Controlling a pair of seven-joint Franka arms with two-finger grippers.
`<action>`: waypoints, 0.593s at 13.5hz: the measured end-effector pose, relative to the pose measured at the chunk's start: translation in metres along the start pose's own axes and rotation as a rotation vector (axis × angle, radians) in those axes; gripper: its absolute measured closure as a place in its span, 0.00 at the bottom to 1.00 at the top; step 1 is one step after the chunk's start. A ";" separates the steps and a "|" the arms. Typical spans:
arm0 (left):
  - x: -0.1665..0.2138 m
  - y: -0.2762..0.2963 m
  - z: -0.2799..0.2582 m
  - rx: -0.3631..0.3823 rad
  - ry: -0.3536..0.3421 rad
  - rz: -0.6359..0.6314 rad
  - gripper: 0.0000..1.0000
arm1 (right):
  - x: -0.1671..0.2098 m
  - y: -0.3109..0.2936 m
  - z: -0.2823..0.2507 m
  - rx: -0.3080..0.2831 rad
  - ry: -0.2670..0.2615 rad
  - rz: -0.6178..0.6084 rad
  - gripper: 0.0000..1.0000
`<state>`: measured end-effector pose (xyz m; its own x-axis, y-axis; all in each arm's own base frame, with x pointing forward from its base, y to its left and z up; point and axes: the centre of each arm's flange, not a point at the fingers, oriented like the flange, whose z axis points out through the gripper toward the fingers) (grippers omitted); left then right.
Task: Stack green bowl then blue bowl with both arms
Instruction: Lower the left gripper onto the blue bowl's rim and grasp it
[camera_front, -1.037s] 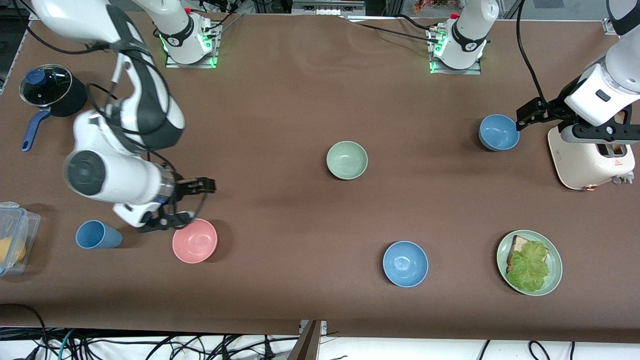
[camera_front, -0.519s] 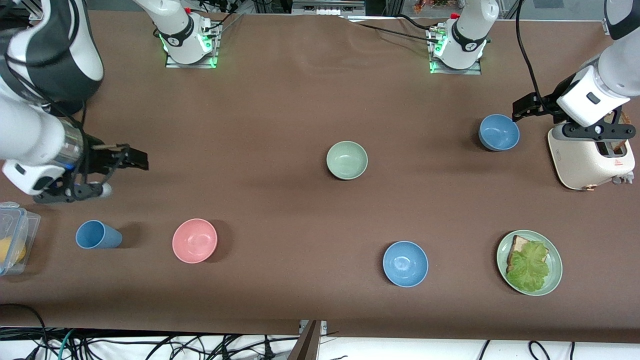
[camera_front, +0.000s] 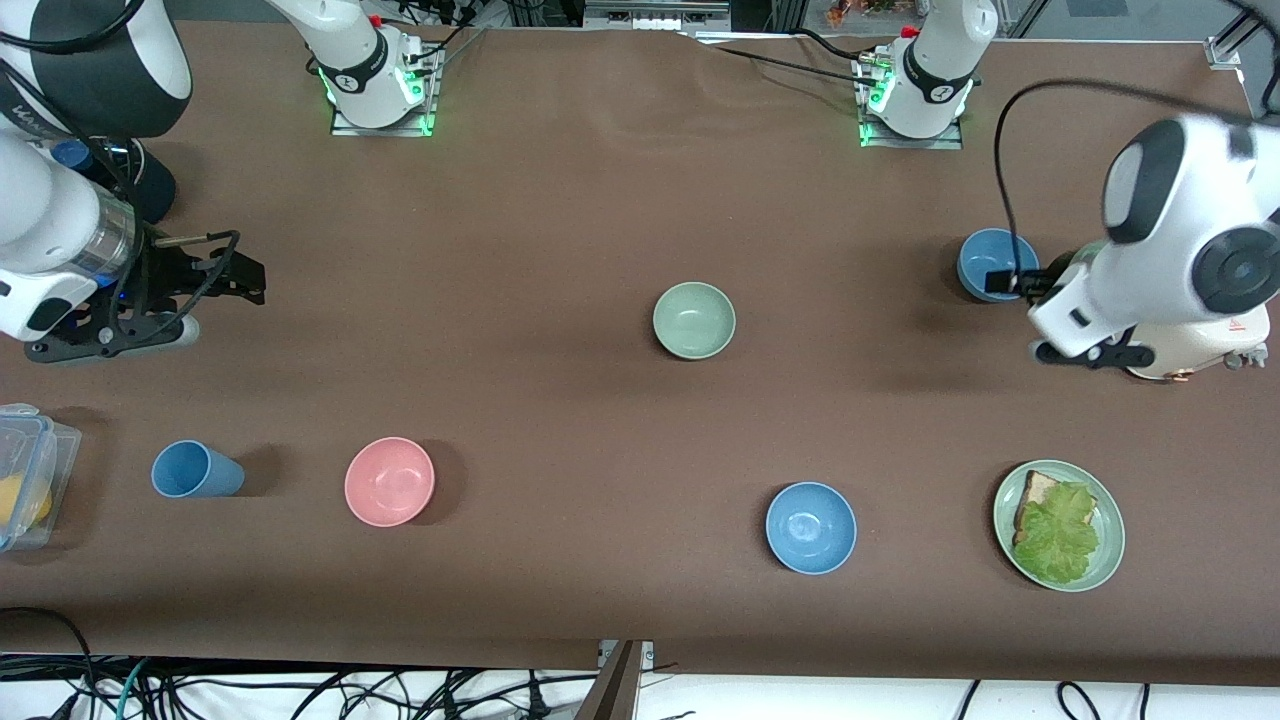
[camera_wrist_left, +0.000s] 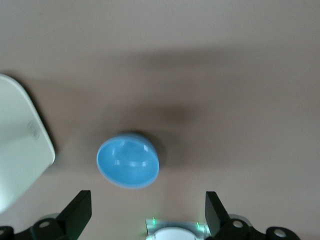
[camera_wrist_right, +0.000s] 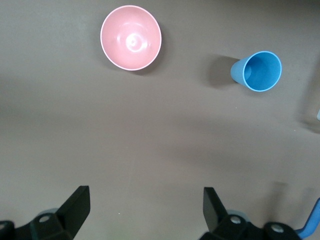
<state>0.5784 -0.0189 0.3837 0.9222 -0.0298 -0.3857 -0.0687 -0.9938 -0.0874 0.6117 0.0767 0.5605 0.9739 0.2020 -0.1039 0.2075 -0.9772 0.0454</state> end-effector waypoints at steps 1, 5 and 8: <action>0.009 -0.002 0.021 0.001 0.024 0.030 0.00 | -0.004 0.001 -0.008 -0.003 0.017 0.003 0.00; -0.012 -0.048 0.078 -0.030 0.025 0.138 0.00 | -0.027 0.033 -0.044 -0.019 0.087 0.060 0.00; -0.038 -0.095 0.117 -0.028 0.168 0.248 0.00 | -0.039 0.044 -0.046 -0.022 0.086 0.074 0.00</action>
<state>0.5050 0.0889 0.2994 0.9289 -0.2869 -0.2342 -0.2912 -0.9565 0.0169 0.5873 0.0293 0.6126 0.9908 0.1348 -0.0139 0.1354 -0.9882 0.0720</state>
